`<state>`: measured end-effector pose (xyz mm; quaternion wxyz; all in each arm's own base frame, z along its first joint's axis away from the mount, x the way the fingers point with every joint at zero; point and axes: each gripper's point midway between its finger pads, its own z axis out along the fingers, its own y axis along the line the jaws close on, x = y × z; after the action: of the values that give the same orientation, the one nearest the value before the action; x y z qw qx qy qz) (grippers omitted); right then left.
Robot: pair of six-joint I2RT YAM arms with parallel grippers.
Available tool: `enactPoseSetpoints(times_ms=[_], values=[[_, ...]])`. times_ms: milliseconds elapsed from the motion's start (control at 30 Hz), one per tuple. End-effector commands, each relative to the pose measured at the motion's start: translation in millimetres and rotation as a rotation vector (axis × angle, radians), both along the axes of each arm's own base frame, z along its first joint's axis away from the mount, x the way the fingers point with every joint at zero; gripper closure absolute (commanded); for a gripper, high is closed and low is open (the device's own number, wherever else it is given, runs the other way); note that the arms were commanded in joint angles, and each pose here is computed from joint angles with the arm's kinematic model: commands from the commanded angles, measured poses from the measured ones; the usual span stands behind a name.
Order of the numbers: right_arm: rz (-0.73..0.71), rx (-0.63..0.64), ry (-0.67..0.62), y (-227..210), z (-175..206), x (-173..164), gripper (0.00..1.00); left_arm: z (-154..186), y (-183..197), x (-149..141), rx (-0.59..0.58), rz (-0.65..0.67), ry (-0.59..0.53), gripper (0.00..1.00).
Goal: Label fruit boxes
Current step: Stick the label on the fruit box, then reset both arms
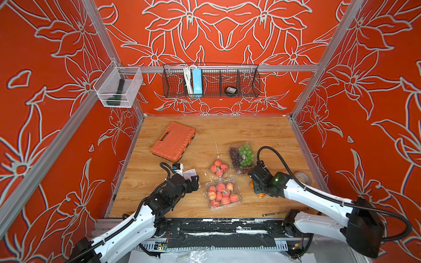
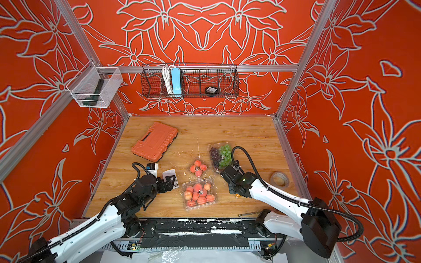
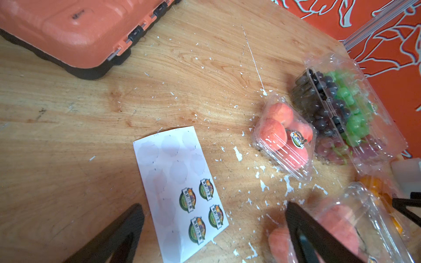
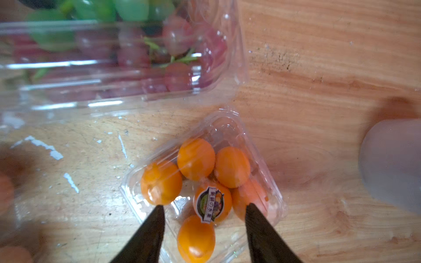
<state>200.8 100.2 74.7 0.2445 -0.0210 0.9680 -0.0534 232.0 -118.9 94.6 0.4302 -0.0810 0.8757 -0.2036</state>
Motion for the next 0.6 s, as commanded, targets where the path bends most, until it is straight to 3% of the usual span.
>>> enactPoseSetpoints(times_ms=[0, 33, 133, 200, 267, 433, 500, 567], values=[[0.001, 0.026, -0.076, 0.0, 29.5, 8.0, 0.26, 20.0, 1.3, 11.0, -0.028, 0.034, -0.102, 0.01], [0.023, 0.055, -0.121, 6.4, 42.5, 14.9, 0.23, 29.0, 4.5, 15.5, -0.035, 0.062, -0.138, 0.02], [0.085, 0.134, -0.335, 22.9, 92.4, 49.1, 0.02, 71.9, 25.6, 31.6, -0.018, 0.197, -0.291, 0.02], [0.059, 0.170, -0.406, 20.6, 114.6, 68.4, 0.01, 98.1, 46.6, 41.1, 0.026, 0.309, -0.381, 0.01], [0.017, 0.157, -0.476, 13.5, 134.4, 86.5, 0.01, 114.7, 57.1, 46.6, 0.109, 0.335, -0.427, 0.01], [-0.082, -0.096, -0.637, -23.8, 132.1, 121.1, 0.01, 108.8, 96.5, 51.9, 0.400, 0.443, -0.502, 0.03], [-0.128, -0.212, -0.670, -45.7, 121.1, 133.4, 0.01, 103.2, 104.8, 51.1, 0.450, 0.440, -0.599, 0.03], [-0.144, -0.313, -0.653, -63.4, 104.4, 140.3, 0.00, 93.7, 103.3, 58.8, 0.473, 0.377, -0.592, 0.03]])
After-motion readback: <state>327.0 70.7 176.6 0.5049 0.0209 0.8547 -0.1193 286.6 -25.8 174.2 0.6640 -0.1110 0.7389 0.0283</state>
